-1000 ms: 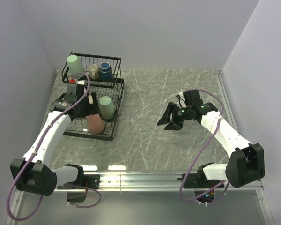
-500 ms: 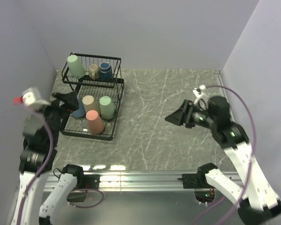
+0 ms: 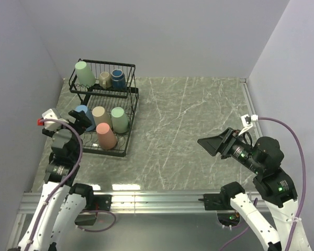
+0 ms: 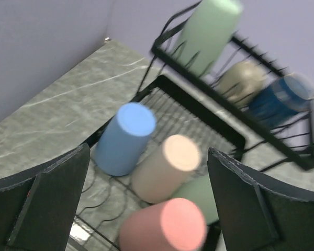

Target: Load the cups into the dish rack

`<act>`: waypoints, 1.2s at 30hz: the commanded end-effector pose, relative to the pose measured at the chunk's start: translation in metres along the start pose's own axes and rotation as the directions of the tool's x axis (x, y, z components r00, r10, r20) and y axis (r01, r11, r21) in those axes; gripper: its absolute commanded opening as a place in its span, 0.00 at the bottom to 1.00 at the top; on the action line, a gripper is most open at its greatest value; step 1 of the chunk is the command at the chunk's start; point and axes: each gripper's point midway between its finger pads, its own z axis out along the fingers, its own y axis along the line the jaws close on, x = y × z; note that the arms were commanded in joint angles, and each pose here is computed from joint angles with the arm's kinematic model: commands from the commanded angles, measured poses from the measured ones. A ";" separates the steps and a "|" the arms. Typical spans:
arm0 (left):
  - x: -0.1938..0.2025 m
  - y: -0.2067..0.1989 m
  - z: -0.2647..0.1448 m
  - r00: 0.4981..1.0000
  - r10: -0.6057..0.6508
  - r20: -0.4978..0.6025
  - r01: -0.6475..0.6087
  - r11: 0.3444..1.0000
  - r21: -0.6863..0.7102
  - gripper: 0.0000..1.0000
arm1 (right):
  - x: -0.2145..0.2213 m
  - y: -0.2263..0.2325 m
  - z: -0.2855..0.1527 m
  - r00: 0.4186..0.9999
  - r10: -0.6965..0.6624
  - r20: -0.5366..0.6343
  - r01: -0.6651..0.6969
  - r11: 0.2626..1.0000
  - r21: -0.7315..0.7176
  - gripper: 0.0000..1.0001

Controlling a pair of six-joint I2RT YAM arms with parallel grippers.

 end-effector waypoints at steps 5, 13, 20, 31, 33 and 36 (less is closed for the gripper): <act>0.069 0.035 0.042 0.991 0.135 0.020 -0.133 0.986 -0.098 1.00 | 0.001 0.002 -0.019 0.998 -0.053 0.042 0.053 0.999 -0.006 0.74; 0.105 0.066 0.065 0.996 0.061 0.069 -0.056 0.996 -0.072 0.99 | -0.002 -0.010 -0.050 0.984 -0.086 0.154 0.076 0.995 0.065 0.75; 0.126 0.071 0.083 0.994 0.109 0.004 -0.109 0.993 -0.038 0.99 | 0.000 -0.021 -0.039 0.992 -0.071 0.101 0.058 0.991 0.121 0.75; 0.125 0.069 0.083 0.991 0.130 0.013 -0.129 0.991 -0.027 0.99 | -0.014 -0.015 -0.014 0.992 -0.016 0.126 0.005 0.996 0.090 0.75; 0.125 0.066 0.083 0.991 0.134 0.014 -0.133 0.991 -0.027 0.99 | -0.013 -0.018 -0.011 0.993 -0.009 0.115 -0.003 0.995 0.102 0.75; 0.128 0.061 0.084 0.989 0.150 0.002 -0.150 0.989 -0.001 0.99 | -0.012 -0.020 -0.008 0.994 0.004 0.110 -0.016 0.994 0.107 0.75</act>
